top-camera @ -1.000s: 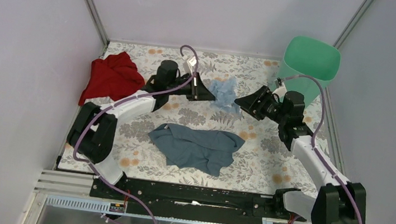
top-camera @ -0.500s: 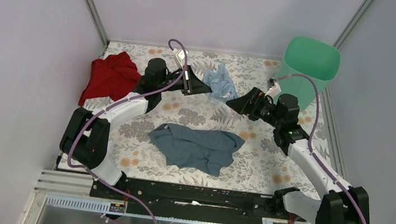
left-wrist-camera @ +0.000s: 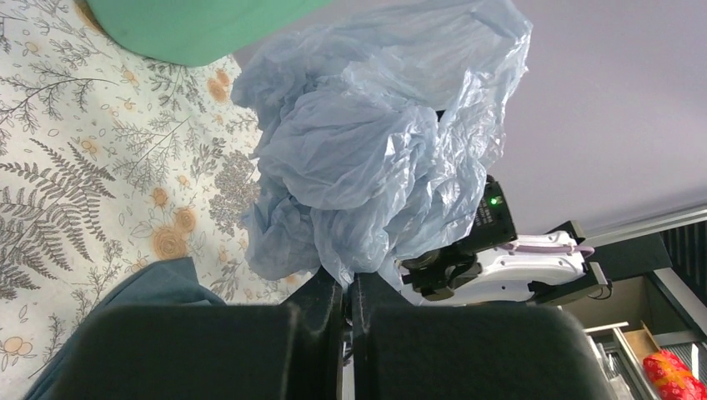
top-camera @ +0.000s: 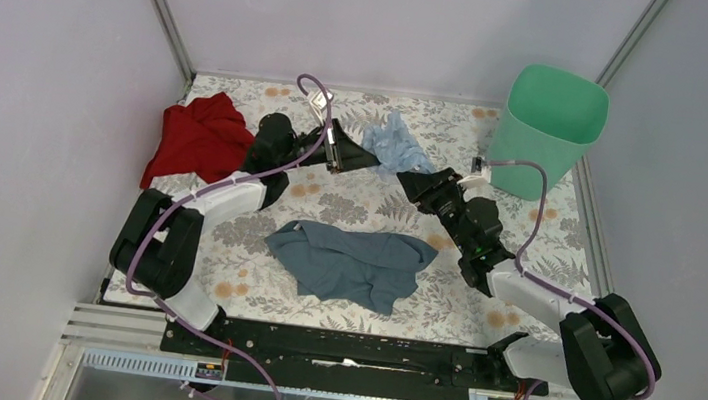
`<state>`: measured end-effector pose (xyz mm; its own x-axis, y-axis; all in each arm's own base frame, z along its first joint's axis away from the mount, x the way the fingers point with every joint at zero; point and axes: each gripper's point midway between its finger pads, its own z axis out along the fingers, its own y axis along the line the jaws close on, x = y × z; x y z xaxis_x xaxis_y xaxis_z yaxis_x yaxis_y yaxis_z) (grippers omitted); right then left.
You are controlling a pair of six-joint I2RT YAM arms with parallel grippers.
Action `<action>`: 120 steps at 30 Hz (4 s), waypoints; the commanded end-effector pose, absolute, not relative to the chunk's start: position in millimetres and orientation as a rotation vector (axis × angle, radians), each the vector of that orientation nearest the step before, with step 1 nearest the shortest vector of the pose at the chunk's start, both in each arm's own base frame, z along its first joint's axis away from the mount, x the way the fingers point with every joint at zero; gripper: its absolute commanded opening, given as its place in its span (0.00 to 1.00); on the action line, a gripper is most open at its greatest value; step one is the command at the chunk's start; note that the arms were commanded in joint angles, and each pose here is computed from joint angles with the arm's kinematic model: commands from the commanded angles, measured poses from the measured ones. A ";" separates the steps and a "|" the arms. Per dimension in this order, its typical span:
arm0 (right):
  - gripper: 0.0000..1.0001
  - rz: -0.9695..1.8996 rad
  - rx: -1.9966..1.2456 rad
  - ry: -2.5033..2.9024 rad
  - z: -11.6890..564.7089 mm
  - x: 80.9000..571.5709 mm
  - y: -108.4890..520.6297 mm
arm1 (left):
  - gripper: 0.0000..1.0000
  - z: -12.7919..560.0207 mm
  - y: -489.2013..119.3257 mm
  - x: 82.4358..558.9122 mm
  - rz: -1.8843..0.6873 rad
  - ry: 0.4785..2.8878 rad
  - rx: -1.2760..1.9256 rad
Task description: Put the trash bags into the trash bin
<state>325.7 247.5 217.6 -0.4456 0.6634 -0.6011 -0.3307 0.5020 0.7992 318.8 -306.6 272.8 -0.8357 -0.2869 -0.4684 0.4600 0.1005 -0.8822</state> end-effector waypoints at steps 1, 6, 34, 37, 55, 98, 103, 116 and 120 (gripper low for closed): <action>0.34 1.192 0.347 1.390 265.8 334.3 234.2 | 0.00 285.3 -301.2 318.9 -1.816 1.759 0.190; 0.04 1.157 0.351 1.355 263.7 331.6 226.2 | 0.00 286.0 -289.8 326.3 -1.845 1.728 0.123; 0.63 1.037 0.135 1.298 268.5 342.6 243.5 | 0.00 273.5 -285.1 334.4 -1.852 1.743 0.050; 0.60 1.040 0.118 1.271 274.0 342.6 244.8 | 0.00 271.1 -285.3 335.2 -1.851 1.749 0.043; 0.00 0.795 -0.198 1.467 204.1 357.4 263.4 | 0.91 198.4 -220.4 389.1 -0.986 2.064 -0.208; 0.00 0.809 0.411 2.261 41.1 300.1 206.3 | 0.77 127.8 -300.4 381.0 -0.910 2.280 0.009; 0.00 0.847 0.376 2.247 43.3 300.9 212.1 | 0.66 133.1 -309.5 377.9 -0.849 2.263 0.014; 0.00 0.860 0.349 2.215 48.8 298.9 210.7 | 0.51 116.2 -323.1 369.8 -0.669 2.297 0.043; 0.00 0.859 0.350 2.208 50.5 298.9 210.0 | 0.35 110.9 -327.1 367.6 -0.648 2.317 0.060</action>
